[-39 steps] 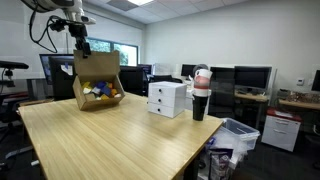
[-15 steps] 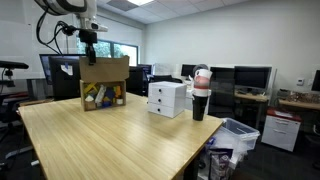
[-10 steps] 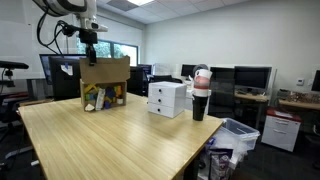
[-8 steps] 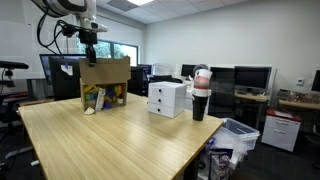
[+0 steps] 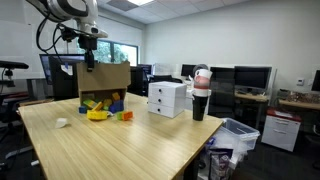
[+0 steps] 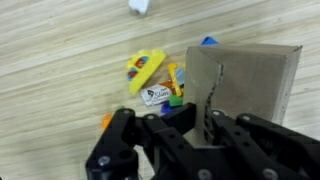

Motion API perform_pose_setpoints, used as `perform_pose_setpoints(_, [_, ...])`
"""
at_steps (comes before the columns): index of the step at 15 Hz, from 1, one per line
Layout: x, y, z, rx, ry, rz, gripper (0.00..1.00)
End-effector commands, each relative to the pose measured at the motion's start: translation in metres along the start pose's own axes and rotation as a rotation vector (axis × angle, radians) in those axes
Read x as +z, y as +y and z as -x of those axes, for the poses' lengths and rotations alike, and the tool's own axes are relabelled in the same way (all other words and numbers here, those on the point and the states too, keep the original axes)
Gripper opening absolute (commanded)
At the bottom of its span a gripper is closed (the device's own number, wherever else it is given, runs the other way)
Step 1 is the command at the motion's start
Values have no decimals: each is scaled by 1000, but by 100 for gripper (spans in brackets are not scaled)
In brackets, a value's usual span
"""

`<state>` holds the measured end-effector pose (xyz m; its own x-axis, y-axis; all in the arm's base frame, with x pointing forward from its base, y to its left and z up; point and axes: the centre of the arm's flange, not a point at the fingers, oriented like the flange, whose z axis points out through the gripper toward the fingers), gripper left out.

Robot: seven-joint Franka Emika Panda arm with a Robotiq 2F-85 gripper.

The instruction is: Open the box and spill out the contents

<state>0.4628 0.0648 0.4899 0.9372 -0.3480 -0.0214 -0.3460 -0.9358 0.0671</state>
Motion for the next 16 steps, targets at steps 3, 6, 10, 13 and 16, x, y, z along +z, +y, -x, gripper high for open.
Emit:
perform_pose_setpoints(3, [37, 1, 3, 15, -81, 28, 4])
perform_pose_setpoints(6, [47, 1, 2, 15, -103, 34, 4])
perform_pose_setpoints(10, [54, -3, 2, 15, -119, 40, 4])
perform_pose_setpoints(13, [60, -3, 2, 14, -135, 43, 4])
perform_pose_setpoints(16, [61, -3, 2, 15, -141, 45, 4])
